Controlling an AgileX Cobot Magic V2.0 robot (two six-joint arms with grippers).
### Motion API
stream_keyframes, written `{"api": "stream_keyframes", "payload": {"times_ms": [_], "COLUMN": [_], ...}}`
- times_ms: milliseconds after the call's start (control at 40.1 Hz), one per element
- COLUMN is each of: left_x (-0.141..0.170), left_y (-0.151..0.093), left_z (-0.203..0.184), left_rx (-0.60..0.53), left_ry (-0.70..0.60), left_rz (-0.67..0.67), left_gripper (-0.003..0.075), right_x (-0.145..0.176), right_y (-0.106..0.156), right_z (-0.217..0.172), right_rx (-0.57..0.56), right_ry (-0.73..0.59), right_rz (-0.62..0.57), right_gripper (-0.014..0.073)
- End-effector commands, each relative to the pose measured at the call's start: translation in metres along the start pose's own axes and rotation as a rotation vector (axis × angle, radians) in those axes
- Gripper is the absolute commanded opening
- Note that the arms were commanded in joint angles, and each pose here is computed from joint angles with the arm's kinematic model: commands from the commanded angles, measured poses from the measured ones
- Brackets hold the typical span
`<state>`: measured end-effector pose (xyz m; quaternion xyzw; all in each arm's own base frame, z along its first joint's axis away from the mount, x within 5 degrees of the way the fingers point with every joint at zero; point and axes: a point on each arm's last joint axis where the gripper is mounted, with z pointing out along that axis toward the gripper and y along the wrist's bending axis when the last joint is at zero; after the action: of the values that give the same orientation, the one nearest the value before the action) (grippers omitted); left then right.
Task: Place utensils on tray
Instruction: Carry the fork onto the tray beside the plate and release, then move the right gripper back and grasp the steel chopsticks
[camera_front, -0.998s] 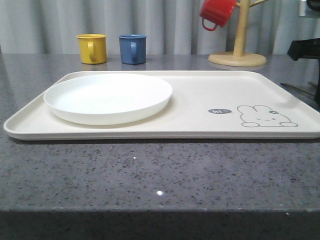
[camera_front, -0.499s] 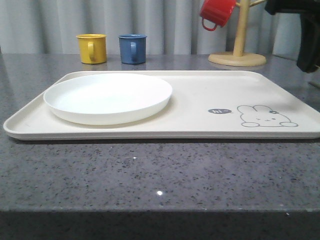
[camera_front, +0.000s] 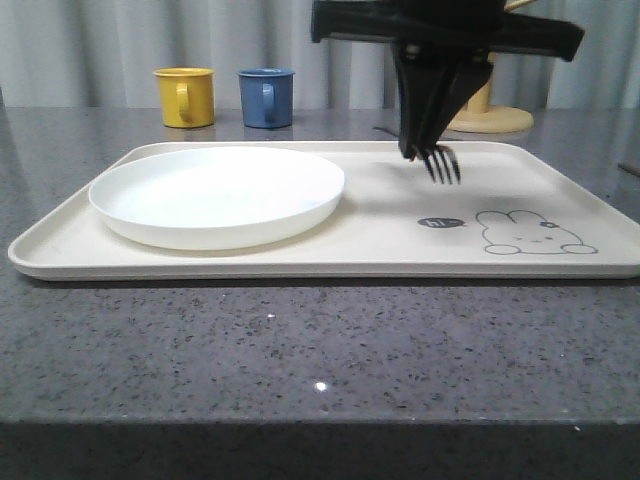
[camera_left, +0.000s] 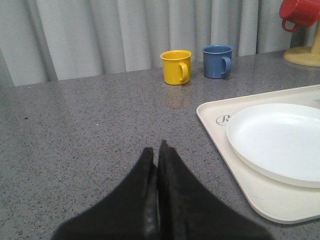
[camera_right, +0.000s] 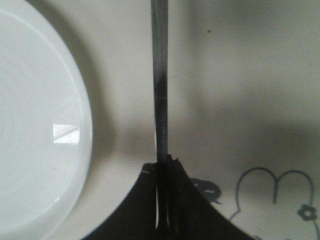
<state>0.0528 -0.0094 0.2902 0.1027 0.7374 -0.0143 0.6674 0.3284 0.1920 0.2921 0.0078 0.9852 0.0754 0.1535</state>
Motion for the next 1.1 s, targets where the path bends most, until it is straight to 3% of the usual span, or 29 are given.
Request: {"api": "stream_keyframes", "payload": {"times_ms": [0, 324, 674, 898, 1073], "left_x": [-0.016, -0.016, -0.016, -0.016, -0.016], "left_y": [0.002, 0.002, 0.002, 0.002, 0.002], "left_z": [-0.002, -0.002, -0.002, -0.002, -0.002], "left_rx": [-0.015, -0.015, -0.015, -0.015, -0.015], "left_ry": [-0.104, -0.104, -0.104, -0.104, -0.104], "left_rz": [-0.011, -0.011, -0.011, -0.011, -0.011], "left_gripper": [-0.0018, -0.0018, -0.0018, -0.0018, -0.0018], "right_x": [-0.007, -0.007, -0.004, -0.012, -0.018], "right_y": [0.005, 0.010, 0.008, -0.005, -0.040], "right_z": [-0.013, 0.011, 0.005, -0.033, -0.064], "right_rx": [-0.054, -0.059, -0.046, -0.012, 0.118], "right_ry": [-0.054, 0.011, 0.030, -0.052, -0.085], "right_rz": [0.017, 0.044, 0.042, 0.035, 0.040], "right_gripper": [-0.0048, -0.0017, 0.0314, 0.0330, 0.0330]}}
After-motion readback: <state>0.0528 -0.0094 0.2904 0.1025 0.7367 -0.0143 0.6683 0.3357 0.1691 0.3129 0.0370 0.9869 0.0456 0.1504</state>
